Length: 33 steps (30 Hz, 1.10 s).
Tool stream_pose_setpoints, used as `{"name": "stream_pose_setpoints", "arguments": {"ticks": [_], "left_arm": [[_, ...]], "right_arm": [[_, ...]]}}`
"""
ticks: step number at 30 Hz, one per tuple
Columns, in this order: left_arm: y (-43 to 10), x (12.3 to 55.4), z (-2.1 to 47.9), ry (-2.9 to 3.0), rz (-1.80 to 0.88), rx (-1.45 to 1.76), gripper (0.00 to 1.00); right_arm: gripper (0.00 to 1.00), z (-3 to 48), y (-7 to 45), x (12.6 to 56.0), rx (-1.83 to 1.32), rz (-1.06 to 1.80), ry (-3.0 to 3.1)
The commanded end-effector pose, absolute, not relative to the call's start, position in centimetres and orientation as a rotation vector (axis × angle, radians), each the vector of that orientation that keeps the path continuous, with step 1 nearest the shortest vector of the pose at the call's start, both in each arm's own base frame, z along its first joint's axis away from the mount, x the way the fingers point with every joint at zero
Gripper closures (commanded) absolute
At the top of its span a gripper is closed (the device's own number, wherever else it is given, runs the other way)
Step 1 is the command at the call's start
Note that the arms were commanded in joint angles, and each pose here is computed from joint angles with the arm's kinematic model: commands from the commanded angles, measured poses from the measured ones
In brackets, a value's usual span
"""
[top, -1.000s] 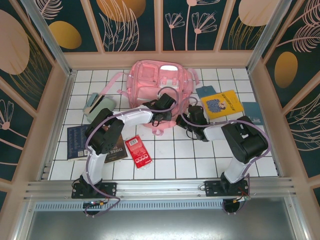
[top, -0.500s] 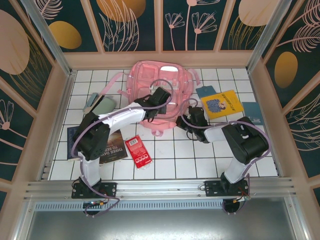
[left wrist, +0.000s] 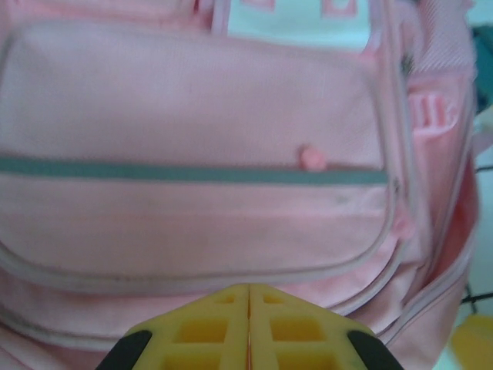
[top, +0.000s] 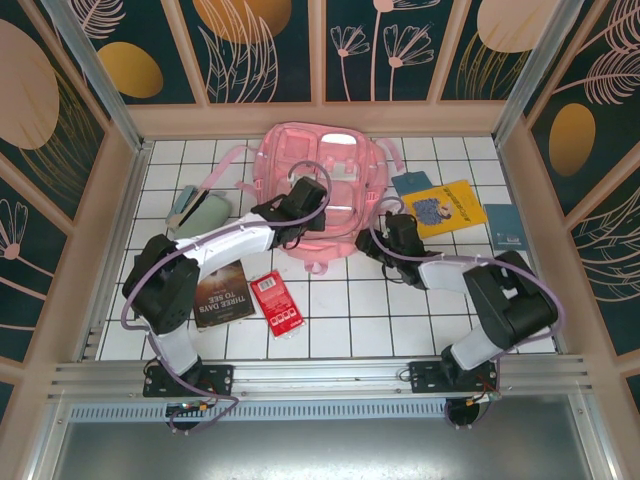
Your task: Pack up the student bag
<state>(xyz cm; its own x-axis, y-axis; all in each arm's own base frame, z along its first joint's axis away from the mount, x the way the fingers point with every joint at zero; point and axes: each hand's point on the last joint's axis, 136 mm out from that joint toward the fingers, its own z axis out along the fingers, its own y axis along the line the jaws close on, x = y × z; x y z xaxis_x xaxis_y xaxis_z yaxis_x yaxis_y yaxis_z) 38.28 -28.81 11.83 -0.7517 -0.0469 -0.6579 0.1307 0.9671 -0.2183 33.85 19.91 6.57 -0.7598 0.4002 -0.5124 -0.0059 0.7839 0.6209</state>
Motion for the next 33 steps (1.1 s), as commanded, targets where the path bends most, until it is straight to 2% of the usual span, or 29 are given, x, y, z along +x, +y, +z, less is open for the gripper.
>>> {"name": "stream_pose_setpoints", "arguments": {"ticks": [1, 8, 10, 14, 17, 20, 23, 27, 29, 31, 33], "left_arm": [[-29.2, 37.4, 11.3, 2.396, -0.421, 0.035, 0.89], [-28.5, 36.0, 9.9, 2.415, -0.445, 0.029, 0.81], [-28.3, 35.8, 11.1, 2.386, -0.471, 0.033, 0.76], [-27.1, 35.2, 12.2, 2.352, -0.470, -0.011, 0.63], [-25.1, 34.0, 12.0, 2.346, -0.444, -0.088, 0.62], [-22.1, 32.3, 11.8, 2.327, -0.402, -0.200, 0.54], [-18.9, 30.5, 11.4, 2.316, -0.339, -0.286, 0.41], [-16.5, 28.5, 11.1, 2.312, -0.304, -0.331, 0.37], [-15.1, 28.0, 11.2, 2.296, -0.256, -0.368, 0.33], [-12.7, 27.4, 11.4, 2.266, -0.167, -0.440, 0.23], [-10.8, 26.9, 11.5, 2.249, -0.113, -0.516, 0.26]], "right_arm": [[0.56, 9.6, 19.1, 34.9, 0.265, 0.749, 2.252], [0.54, 11.5, 19.3, 36.9, 0.268, 0.715, 2.234], [0.47, 11.6, 18.4, 36.8, 0.294, 0.694, 2.225], [0.50, 12.2, 19.2, 35.6, 0.175, 0.745, 2.221], [0.49, 11.7, 19.7, 34.5, 0.121, 0.765, 2.241], [0.48, 11.1, 19.5, 34.0, 0.113, 0.756, 2.253], [0.48, 11.2, 20.1, 33.6, 0.085, 0.767, 2.247], [0.48, 11.3, 20.4, 33.6, 0.080, 0.766, 2.239], [0.48, 11.7, 21.3, 33.3, 0.047, 0.783, 2.234], [0.47, 12.2, 23.6, 32.4, -0.030, 0.831, 2.227], [0.48, 12.5, 26.3, 31.6, -0.107, 0.874, 2.230]]}}
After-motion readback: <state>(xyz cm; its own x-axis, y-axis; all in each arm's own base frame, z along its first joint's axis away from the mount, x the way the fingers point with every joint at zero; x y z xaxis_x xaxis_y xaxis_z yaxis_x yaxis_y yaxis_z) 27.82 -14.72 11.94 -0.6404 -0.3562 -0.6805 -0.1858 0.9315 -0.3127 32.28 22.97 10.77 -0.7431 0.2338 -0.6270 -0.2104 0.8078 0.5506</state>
